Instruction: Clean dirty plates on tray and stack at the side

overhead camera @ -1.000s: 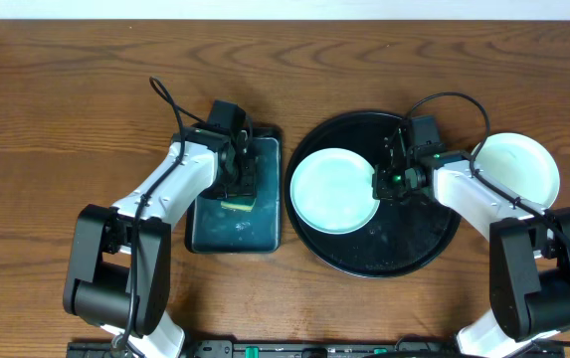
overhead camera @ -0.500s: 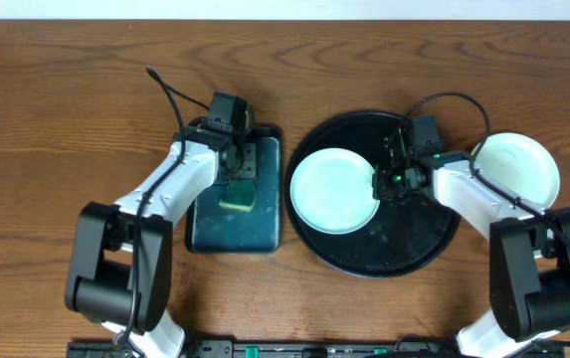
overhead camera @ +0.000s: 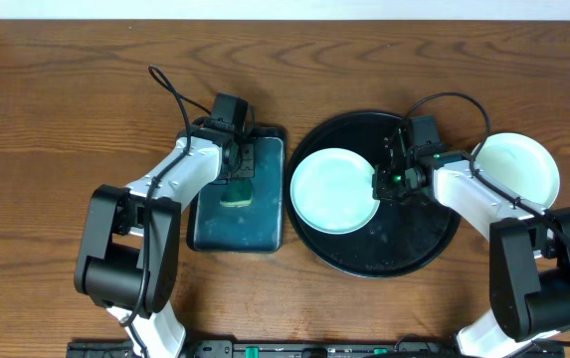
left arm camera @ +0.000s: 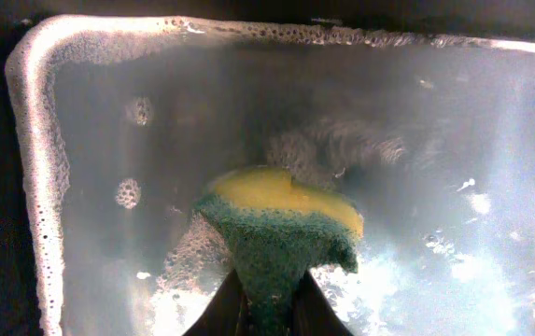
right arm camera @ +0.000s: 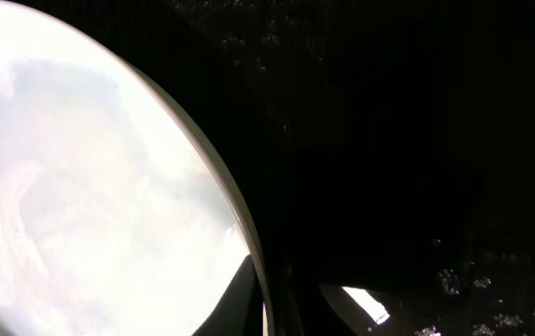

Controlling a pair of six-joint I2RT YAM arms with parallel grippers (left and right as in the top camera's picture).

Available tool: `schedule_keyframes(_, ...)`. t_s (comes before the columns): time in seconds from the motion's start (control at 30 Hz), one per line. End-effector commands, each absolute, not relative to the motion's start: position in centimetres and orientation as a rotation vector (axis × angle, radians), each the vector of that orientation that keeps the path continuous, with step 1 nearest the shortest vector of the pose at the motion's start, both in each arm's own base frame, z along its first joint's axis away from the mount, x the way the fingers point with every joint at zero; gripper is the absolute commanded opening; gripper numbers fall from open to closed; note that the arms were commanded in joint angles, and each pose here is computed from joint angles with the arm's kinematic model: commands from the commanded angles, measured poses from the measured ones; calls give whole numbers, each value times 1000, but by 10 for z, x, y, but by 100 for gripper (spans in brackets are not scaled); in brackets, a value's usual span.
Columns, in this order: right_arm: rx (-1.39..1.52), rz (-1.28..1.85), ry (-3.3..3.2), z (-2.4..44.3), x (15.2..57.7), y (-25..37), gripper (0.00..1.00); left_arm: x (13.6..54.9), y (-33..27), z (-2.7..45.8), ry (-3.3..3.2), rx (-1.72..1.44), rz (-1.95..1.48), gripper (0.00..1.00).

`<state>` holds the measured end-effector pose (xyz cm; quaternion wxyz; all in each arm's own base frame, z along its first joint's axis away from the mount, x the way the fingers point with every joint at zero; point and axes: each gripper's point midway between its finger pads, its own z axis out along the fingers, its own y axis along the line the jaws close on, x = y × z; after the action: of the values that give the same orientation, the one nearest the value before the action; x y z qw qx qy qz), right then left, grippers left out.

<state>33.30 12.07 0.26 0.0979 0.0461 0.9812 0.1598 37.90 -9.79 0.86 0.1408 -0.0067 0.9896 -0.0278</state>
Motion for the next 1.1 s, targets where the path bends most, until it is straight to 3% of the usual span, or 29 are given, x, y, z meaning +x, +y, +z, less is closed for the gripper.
schedule_keyframes(0.0,144,442,2917,-2,331,118,7,383,-103,21,2831,-9,-116,7)
schedule_keyframes(0.13,144,441,2917,-2,331,118,7,389,-105,45,2770,-8,-138,8)
schedule_keyframes(0.17,144,441,2917,-2,331,118,7,389,-106,50,2762,-8,-145,13)
schedule_keyframes(0.23,144,442,2917,-2,331,118,7,385,-107,56,2764,-4,-160,44)
schedule_keyframes(0.27,144,442,2917,-2,331,118,7,382,-106,57,2772,-4,-161,53)
schedule_keyframes(0.33,144,441,2917,-2,331,118,8,377,-105,54,2797,-4,-156,58)
schedule_keyframes(0.83,144,442,2916,-2,332,118,8,346,-106,23,2923,4,-189,56)
schedule_keyframes(1.07,144,442,2917,-2,331,118,8,345,-106,5,2960,-12,-179,41)
